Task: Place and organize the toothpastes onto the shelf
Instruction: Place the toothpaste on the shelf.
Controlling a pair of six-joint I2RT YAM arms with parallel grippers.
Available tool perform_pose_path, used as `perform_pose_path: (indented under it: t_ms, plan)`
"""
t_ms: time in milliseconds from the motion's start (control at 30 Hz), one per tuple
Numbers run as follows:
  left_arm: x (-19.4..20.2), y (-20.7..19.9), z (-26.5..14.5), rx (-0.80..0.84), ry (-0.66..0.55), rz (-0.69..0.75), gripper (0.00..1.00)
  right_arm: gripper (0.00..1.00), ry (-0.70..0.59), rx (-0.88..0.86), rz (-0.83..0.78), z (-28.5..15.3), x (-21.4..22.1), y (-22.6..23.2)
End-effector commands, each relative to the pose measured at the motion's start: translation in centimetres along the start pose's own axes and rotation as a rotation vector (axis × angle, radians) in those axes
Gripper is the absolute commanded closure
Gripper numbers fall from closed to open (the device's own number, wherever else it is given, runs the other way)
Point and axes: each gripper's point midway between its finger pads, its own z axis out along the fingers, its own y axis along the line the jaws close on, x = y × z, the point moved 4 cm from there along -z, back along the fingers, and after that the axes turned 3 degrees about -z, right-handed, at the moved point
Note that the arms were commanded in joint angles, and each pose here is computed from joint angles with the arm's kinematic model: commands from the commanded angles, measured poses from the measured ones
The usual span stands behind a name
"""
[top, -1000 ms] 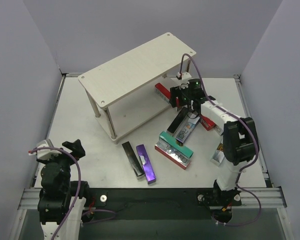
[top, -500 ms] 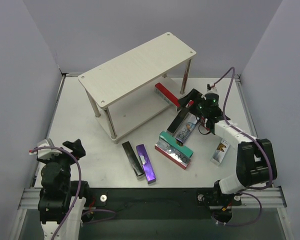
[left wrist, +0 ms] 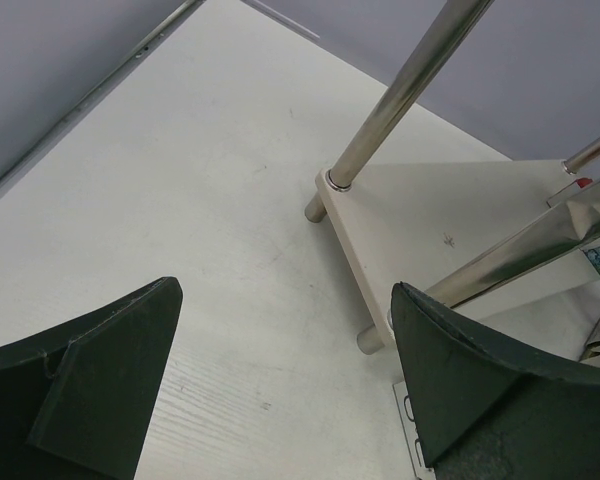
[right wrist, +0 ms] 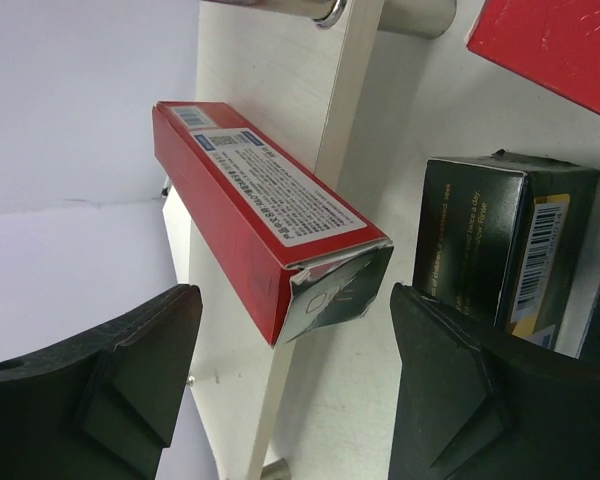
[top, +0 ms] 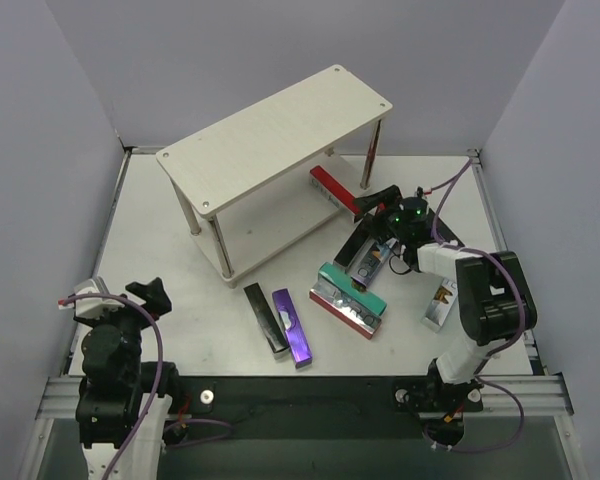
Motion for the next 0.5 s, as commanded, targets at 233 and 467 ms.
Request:
perform_pose_path:
  t_ms: [233,467]
  plan:
    - [-1.7,-0.5,-1.3,0.069,-0.129,-0.025,0.03,0.23,-0.056,-0.108,0.131,2.0,-1.1,1.5]
    - [-1.6,-0.5,-1.2,0.066,-0.124,-0.022,0.03,0.24,-0.060,-0.133,0.146,2.5,-1.1,1.8]
